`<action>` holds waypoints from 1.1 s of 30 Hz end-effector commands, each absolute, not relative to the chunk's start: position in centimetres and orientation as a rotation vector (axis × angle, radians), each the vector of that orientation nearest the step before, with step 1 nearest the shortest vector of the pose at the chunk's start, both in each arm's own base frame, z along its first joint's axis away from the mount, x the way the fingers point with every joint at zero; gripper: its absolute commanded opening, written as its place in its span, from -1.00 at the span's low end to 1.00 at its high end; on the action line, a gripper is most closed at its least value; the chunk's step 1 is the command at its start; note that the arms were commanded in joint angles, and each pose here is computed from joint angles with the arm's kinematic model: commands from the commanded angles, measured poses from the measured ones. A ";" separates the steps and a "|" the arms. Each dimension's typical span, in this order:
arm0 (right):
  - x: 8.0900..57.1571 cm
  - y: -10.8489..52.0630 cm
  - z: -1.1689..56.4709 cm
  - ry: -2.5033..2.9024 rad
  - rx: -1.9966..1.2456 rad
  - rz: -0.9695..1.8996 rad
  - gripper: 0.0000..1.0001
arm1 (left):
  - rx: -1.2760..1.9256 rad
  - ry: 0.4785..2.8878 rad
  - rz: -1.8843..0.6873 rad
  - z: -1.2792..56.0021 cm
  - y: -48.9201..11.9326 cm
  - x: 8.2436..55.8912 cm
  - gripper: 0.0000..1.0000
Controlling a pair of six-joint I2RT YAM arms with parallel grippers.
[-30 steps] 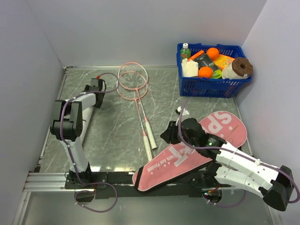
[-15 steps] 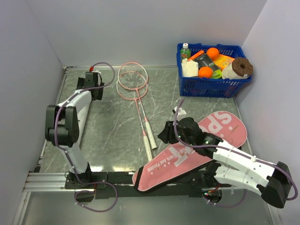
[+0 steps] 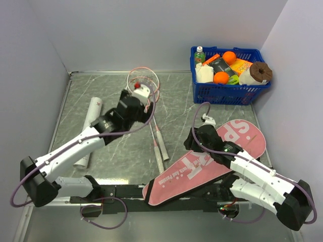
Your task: Pack up the badminton gear
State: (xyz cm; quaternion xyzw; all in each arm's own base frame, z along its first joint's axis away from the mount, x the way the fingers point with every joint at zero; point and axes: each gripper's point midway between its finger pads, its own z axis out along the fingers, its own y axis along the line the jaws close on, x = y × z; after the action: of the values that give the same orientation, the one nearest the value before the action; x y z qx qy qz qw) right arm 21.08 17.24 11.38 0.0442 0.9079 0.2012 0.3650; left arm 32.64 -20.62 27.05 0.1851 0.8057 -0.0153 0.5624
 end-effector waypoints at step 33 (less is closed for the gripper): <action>19.7 12.9 7.0 2.585 0.746 0.101 0.32 | 0.710 2.048 -0.529 16.2 -28.2 14.9 0.93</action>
State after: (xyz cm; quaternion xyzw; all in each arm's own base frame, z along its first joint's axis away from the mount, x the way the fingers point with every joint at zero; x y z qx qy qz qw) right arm 18.03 12.80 3.64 0.2439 0.9513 0.0265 0.1867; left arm 15.36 -27.39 14.95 0.2933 0.8367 -0.1766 0.4274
